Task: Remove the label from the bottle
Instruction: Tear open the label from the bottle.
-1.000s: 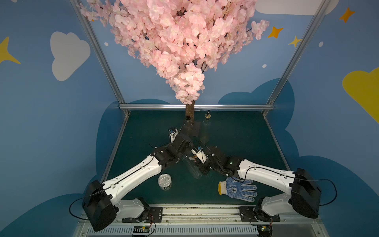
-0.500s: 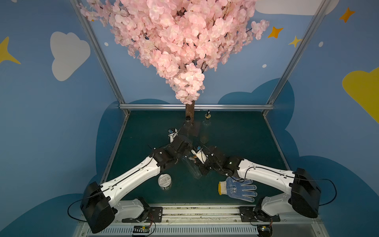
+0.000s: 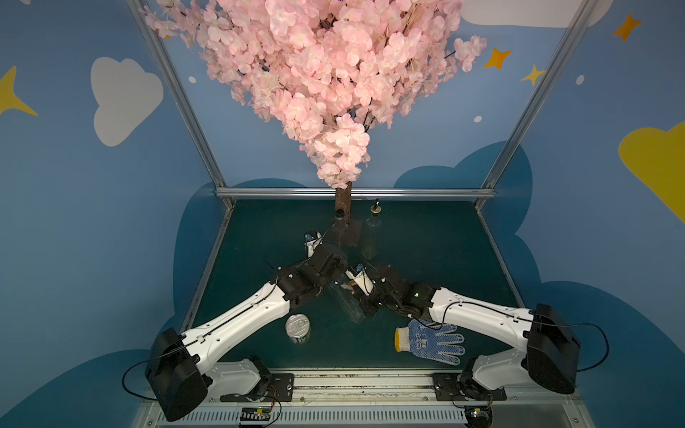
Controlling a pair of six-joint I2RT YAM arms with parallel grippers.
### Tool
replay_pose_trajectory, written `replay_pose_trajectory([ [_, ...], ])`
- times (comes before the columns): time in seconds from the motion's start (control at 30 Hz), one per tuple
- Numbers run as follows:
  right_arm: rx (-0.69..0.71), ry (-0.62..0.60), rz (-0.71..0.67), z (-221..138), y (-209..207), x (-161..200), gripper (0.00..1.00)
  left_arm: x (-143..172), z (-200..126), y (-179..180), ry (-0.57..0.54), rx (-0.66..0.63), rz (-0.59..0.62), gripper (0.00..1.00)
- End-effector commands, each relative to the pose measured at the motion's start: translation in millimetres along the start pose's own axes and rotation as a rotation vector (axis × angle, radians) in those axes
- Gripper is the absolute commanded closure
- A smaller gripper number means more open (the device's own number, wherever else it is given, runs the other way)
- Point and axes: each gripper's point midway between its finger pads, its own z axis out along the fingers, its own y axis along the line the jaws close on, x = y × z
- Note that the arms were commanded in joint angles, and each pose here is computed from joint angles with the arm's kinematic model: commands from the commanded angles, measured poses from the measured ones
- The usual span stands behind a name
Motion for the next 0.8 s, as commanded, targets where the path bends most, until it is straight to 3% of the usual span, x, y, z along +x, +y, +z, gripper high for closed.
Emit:
replay_pose_trajectory([
  [0.0,0.088,-0.046,0.007,-8.7,-17.0,-14.9,1.00,9.3,-0.2,-0.4,0.048,-0.002,0.051,0.98],
  [0.77,0.137,-0.056,0.014,-13.1,-25.2,-14.8,1.00,10.9,-0.3,-2.7,0.057,0.011,0.067,0.98],
])
